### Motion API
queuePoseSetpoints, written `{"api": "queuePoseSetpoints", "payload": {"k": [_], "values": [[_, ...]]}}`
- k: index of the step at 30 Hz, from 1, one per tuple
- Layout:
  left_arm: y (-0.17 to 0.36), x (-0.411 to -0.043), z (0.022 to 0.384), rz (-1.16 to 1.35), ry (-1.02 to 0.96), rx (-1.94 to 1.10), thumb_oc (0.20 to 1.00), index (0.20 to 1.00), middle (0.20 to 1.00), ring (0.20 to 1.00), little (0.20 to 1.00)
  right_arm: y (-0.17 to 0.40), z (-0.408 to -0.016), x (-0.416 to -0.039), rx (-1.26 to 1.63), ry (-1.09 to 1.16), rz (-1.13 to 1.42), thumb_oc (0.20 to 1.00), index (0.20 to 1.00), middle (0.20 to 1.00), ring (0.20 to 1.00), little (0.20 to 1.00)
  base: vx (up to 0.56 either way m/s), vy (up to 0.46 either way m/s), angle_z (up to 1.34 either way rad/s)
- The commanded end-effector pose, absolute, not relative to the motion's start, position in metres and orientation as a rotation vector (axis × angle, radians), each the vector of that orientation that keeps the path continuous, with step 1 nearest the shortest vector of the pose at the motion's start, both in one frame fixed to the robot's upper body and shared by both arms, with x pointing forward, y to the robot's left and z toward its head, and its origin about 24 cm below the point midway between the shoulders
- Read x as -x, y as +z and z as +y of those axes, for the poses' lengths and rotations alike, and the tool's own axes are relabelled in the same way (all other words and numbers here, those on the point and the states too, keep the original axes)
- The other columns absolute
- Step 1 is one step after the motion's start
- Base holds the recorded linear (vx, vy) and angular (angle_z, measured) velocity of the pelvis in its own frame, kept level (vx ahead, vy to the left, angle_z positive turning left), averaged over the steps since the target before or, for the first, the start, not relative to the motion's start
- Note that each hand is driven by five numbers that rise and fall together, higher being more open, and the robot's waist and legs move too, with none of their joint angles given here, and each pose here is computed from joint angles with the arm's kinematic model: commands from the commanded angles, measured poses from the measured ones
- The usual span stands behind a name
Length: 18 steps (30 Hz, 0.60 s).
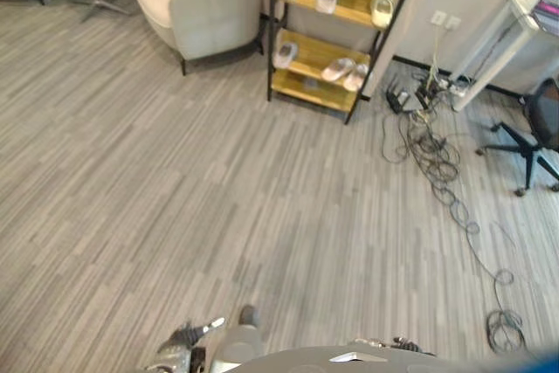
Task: Arrange the slippers neatly on the shoe rack.
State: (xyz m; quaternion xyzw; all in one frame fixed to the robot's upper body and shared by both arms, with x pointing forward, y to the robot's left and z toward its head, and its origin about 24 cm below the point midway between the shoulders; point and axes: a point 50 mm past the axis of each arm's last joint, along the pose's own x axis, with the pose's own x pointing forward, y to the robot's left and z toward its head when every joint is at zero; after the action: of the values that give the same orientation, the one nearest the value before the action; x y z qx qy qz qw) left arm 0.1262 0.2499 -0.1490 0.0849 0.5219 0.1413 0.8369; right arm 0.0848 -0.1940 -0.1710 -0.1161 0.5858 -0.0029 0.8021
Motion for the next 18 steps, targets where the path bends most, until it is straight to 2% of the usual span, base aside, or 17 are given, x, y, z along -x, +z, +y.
{"api": "queuePoseSetpoints", "payload": {"k": [1,7,10,14,18], "values": [[-0.146,-0.136,0.248,1.056,0.297,-0.197,1.000,1.000,1.000,1.000,1.000,-0.169,-0.189,-0.096,0.236,-0.007,1.226,1.000,1.000,1.000,1.000,1.000,0.37,-0.049,0.73],[-0.148,-0.136,0.239,1.062,0.251,-0.220,1.000,1.000,1.000,1.000,1.000,-0.171,-0.194,-0.089,0.223,-0.031,1.259,1.000,1.000,1.000,1.000,1.000,0.38,-0.103,0.47],[-0.154,-0.121,0.236,1.107,0.251,-0.209,1.000,1.000,1.000,1.000,1.000,-0.171,-0.198,-0.083,0.234,-0.035,1.272,1.000,1.000,1.000,1.000,1.000,0.32,-0.115,0.69],[-0.162,-0.100,0.228,1.177,0.230,-0.190,1.000,1.000,1.000,1.000,1.000,-0.171,-0.206,-0.076,0.240,-0.055,1.293,1.000,1.000,1.000,1.000,1.000,0.33,-0.184,0.13],[-0.167,-0.084,0.223,1.220,0.292,-0.081,1.000,1.000,1.000,1.000,1.000,-0.171,-0.211,-0.074,0.244,-0.065,1.303,1.000,1.000,1.000,1.000,1.000,0.27,-0.242,-0.06]]}}
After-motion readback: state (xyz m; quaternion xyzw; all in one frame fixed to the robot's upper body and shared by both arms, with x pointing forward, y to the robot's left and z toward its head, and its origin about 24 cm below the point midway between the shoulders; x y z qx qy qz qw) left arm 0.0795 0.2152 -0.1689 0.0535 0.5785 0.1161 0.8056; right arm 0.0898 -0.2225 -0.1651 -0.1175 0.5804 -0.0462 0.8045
